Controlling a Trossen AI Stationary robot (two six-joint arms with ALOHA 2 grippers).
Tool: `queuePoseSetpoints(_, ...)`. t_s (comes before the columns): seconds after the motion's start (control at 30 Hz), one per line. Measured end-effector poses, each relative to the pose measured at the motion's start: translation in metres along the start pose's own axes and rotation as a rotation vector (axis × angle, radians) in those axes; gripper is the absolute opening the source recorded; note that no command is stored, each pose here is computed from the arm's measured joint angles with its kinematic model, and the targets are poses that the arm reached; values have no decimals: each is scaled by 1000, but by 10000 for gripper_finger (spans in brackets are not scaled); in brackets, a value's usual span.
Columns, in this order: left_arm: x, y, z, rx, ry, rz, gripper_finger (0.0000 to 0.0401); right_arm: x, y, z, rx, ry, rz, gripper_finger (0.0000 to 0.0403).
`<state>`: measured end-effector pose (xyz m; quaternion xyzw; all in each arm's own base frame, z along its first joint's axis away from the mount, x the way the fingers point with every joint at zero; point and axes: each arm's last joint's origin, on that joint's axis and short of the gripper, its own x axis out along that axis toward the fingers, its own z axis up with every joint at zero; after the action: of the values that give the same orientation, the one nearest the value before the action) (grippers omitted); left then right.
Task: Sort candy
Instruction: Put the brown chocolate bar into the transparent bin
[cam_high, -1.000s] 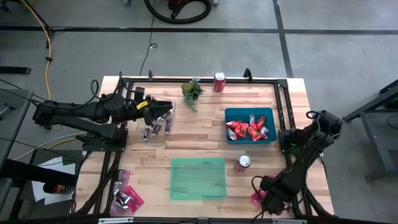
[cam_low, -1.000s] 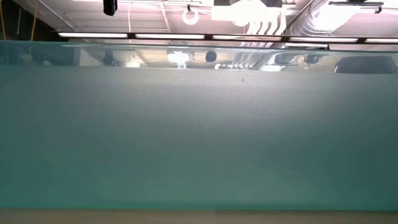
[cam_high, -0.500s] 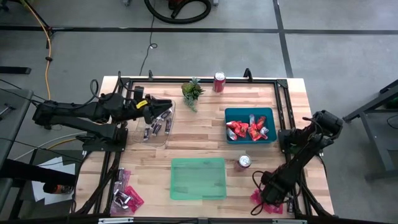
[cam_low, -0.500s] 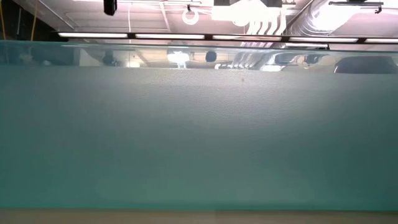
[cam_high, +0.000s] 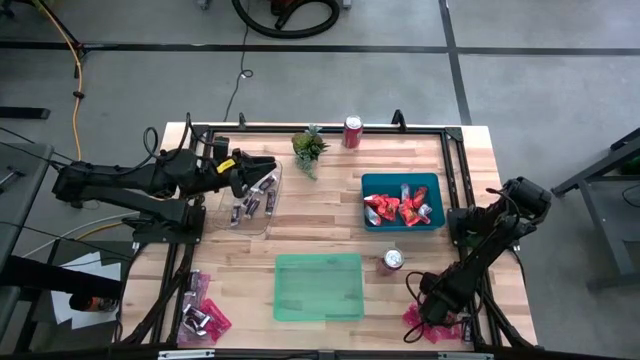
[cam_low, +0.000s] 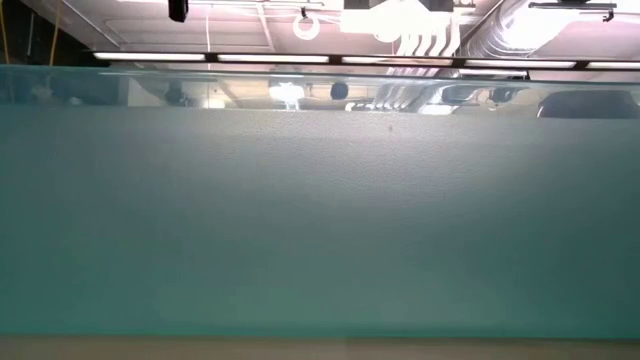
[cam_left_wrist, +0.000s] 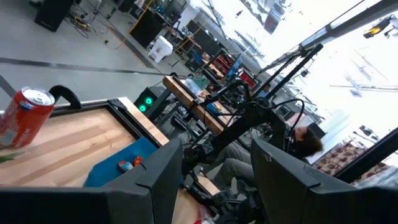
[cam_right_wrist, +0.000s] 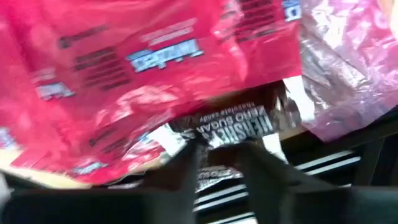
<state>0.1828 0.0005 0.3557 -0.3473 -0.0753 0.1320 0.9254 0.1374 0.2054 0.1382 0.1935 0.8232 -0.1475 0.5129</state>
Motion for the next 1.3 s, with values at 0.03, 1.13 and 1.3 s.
queuePoseSetpoints(0.03,0,0,0,6,-1,0,177,-1,1,0,-5,-1,-2,59)
queuePoseSetpoints(1.13,-3,-1,3,7,-14,-8,177,3,3,3,90,-26,54,214)
queuePoseSetpoints(1.3,-3,-1,3,18,-14,-8,177,4,2,3,71,-16,48,130)
